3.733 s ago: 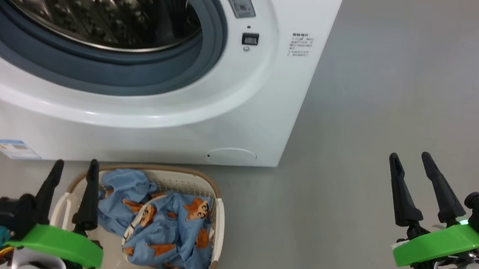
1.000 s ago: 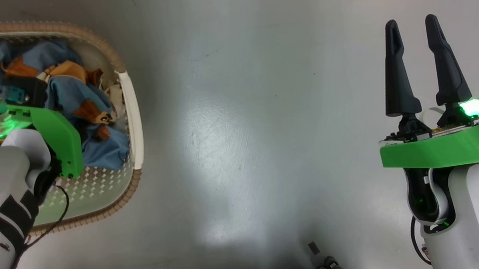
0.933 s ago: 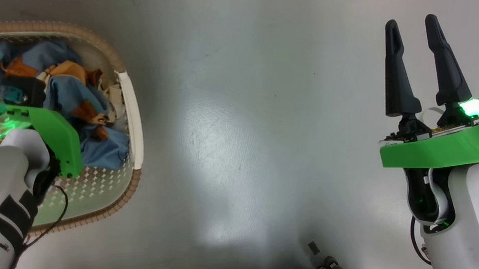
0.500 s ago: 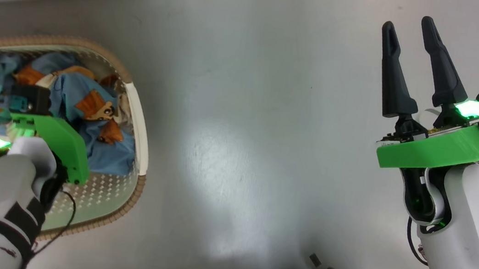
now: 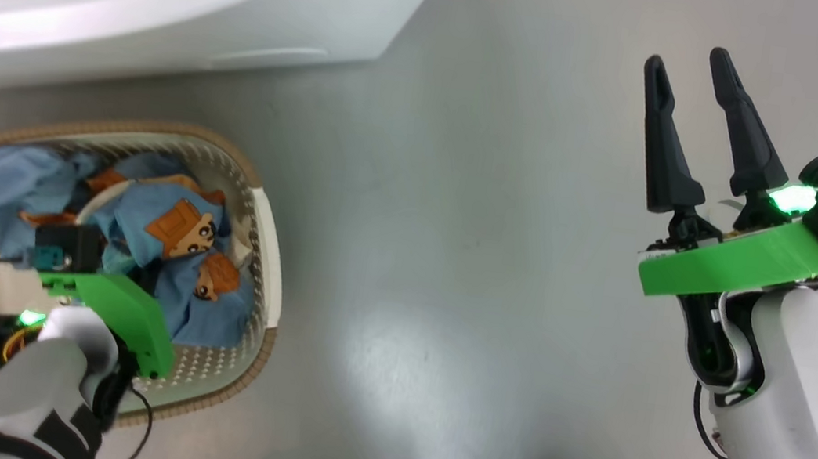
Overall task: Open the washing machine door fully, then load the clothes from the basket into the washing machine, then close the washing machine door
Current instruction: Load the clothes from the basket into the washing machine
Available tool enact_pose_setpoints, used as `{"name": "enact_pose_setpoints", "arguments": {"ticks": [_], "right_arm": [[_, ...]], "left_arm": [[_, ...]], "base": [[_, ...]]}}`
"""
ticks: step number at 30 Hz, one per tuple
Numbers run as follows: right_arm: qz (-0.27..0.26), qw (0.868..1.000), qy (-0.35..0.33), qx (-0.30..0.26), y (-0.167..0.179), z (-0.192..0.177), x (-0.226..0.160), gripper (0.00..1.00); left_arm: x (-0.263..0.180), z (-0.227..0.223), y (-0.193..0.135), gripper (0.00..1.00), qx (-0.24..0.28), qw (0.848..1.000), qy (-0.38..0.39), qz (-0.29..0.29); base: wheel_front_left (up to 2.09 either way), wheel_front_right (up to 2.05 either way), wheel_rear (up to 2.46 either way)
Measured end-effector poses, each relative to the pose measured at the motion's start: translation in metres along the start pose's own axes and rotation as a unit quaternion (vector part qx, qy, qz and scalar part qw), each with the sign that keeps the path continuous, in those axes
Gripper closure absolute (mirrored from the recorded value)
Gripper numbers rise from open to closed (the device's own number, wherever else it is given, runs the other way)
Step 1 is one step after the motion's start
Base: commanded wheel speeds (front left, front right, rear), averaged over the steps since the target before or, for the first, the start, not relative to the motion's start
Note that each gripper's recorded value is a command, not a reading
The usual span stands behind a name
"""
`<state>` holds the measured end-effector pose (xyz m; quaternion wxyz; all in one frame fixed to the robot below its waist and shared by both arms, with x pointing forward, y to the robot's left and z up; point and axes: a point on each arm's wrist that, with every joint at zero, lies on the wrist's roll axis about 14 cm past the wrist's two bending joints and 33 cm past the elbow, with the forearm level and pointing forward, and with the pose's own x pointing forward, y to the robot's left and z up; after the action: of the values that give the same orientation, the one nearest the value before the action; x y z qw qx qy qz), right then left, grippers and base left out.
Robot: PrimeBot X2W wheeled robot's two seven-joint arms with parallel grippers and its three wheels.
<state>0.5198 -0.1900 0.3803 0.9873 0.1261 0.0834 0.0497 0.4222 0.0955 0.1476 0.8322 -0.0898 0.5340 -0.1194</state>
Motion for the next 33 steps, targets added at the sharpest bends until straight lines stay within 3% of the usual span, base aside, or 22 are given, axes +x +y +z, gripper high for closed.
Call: {"name": "enact_pose_setpoints", "arguments": {"ticks": [21,27,33], "right_arm": [[0.022,0.999,-0.048,0.003,0.028,0.060,-0.053,0.00],[0.030,0.998,-0.061,0.003,0.036,0.073,-0.067,0.00],[0.033,0.997,-0.072,0.009,0.041,0.082,-0.079,0.00]], "left_arm": [[-0.103,0.052,-0.037,1.00,-0.021,0.983,-0.178,-0.039],[-0.133,0.067,-0.041,1.00,-0.021,0.973,-0.226,-0.048],[-0.170,0.096,-0.041,1.00,-0.030,0.953,-0.298,-0.056]], "base": [[0.00,0.00,0.00],[0.00,0.00,0.00],[0.00,0.00,0.00]]}}
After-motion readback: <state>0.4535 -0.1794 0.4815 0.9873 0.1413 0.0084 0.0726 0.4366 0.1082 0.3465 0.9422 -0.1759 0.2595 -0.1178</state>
